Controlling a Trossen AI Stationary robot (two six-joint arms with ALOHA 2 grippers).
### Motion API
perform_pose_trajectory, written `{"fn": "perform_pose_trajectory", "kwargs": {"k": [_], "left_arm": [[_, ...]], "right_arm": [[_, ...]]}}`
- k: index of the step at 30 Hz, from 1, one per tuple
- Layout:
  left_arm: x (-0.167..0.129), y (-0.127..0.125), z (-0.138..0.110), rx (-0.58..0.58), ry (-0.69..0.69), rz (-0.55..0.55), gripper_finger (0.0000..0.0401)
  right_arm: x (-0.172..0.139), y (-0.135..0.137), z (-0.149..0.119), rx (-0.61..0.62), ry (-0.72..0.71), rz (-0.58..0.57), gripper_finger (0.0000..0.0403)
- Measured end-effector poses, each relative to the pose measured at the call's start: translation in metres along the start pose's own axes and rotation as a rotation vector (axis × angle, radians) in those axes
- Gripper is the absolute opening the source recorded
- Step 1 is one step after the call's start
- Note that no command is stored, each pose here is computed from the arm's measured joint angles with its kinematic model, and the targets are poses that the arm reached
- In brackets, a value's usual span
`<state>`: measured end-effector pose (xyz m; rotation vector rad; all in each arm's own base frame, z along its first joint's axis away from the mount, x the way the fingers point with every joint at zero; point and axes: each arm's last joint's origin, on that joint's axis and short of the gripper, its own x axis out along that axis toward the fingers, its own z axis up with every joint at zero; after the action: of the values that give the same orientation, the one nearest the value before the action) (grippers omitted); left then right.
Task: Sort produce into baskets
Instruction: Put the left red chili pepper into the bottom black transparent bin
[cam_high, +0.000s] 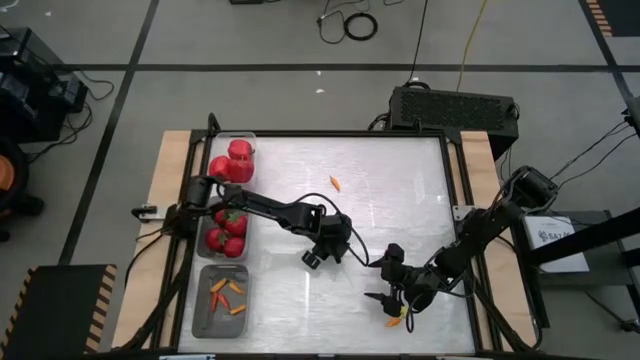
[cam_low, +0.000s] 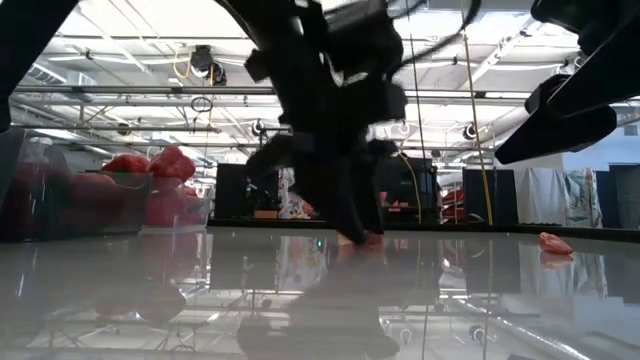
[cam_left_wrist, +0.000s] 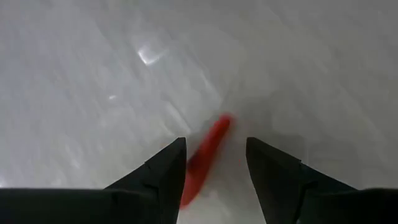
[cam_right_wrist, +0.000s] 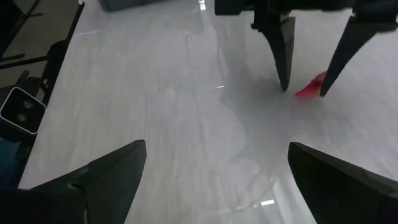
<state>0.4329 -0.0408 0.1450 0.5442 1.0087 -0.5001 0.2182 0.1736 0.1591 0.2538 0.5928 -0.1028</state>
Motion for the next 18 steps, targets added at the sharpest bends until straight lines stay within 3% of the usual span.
{"fn": "perform_pose_trajectory", "kwargs": {"k": [10,18], "left_arm": [[0.0062,0.0003,-0.0025,-0.009,0.006,-0.010,0.0168],[0.0067,-0.0007,-0.0030,-0.012,0.013,-0.017,0.0080]], "right_arm": [[0.0008,-0.0010,0.0009,0.007,-0.003,-0.005,0.0384],[0.0016,-0.0020,0.0018,0.023,-0.005,-0.010,0.0384]]}}
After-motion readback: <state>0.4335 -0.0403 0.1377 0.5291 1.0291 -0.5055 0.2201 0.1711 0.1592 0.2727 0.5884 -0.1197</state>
